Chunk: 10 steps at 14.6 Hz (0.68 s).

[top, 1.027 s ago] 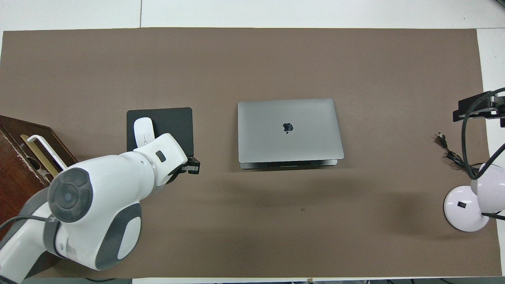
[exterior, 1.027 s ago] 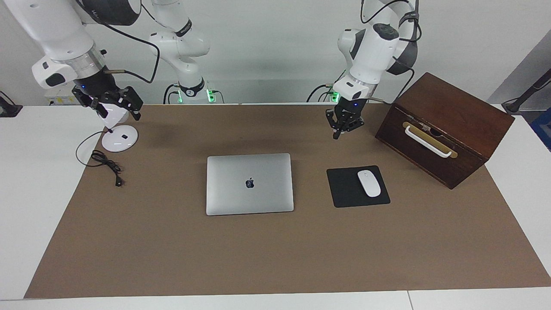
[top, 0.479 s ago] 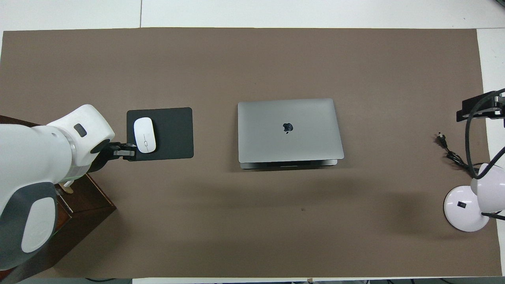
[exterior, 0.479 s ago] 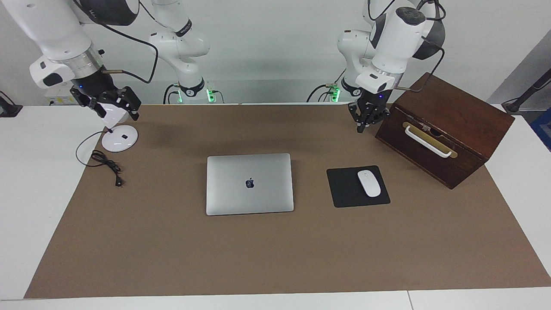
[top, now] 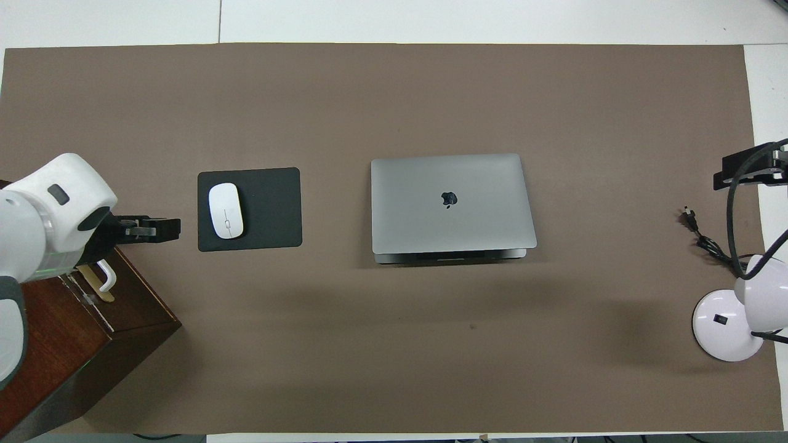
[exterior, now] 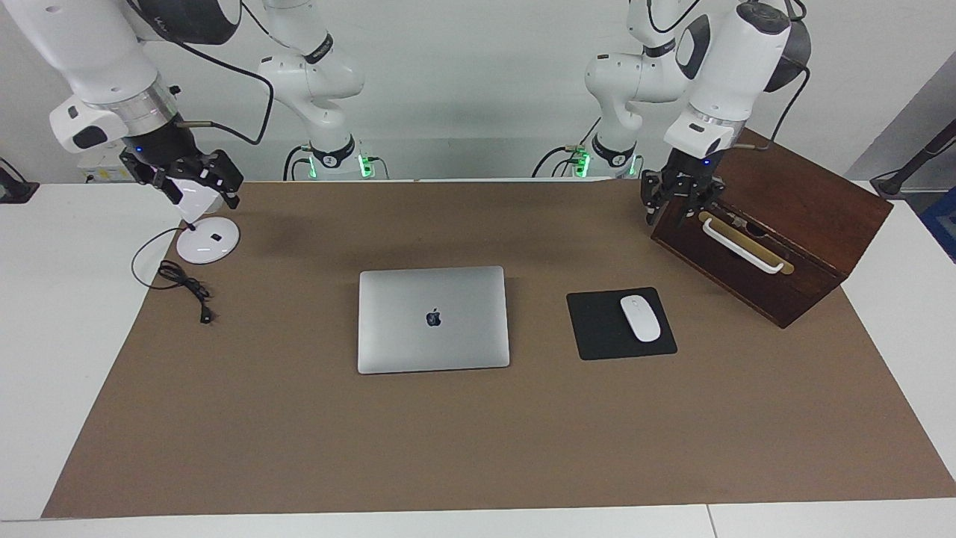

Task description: Close laptop with both arms

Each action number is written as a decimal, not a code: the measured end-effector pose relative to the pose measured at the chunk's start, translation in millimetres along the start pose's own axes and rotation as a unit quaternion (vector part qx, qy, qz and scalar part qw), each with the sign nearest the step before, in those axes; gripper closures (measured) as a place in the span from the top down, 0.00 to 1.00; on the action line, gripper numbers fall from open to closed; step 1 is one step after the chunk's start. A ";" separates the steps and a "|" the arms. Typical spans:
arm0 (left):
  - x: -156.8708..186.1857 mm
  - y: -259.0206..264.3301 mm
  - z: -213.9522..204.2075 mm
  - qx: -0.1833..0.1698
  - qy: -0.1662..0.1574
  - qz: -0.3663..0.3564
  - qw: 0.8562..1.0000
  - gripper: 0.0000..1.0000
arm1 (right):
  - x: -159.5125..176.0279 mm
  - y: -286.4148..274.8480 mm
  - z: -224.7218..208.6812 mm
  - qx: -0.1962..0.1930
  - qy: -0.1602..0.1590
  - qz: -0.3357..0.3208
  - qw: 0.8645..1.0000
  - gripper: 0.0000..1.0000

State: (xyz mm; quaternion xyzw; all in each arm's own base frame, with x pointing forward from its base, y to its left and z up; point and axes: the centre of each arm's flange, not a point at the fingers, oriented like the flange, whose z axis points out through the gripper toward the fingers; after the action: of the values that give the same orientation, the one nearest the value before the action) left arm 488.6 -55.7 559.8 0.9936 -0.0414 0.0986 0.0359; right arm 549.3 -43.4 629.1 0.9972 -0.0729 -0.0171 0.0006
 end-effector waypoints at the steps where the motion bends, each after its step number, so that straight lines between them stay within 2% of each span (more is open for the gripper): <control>1: 0.5 -11.8 -3.9 0.002 -0.002 -0.009 1.000 1.00 | 0.1 0.9 0.0 -0.004 0.000 -0.001 1.000 1.00; 4: 0.8 -36.0 -13.4 0.007 -0.006 -0.032 0.999 1.00 | 0.1 1.9 0.1 -0.008 0.000 -0.002 1.000 1.00; 7: 4.1 -36.0 -27.0 0.007 -0.004 -0.032 0.999 1.00 | 0.1 2.6 0.0 -0.009 0.000 -0.002 1.000 1.00; 10: 10.1 -38.8 -49.2 0.007 -0.021 -0.035 0.999 1.00 | 0.1 3.4 0.2 -0.009 0.000 -0.001 1.000 1.00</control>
State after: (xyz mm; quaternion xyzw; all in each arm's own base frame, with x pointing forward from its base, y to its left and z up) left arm 492.4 -14.0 607.5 0.9966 -0.0063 0.0763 0.0316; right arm 548.8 -46.8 628.9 0.9972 -0.0717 -0.0175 0.0091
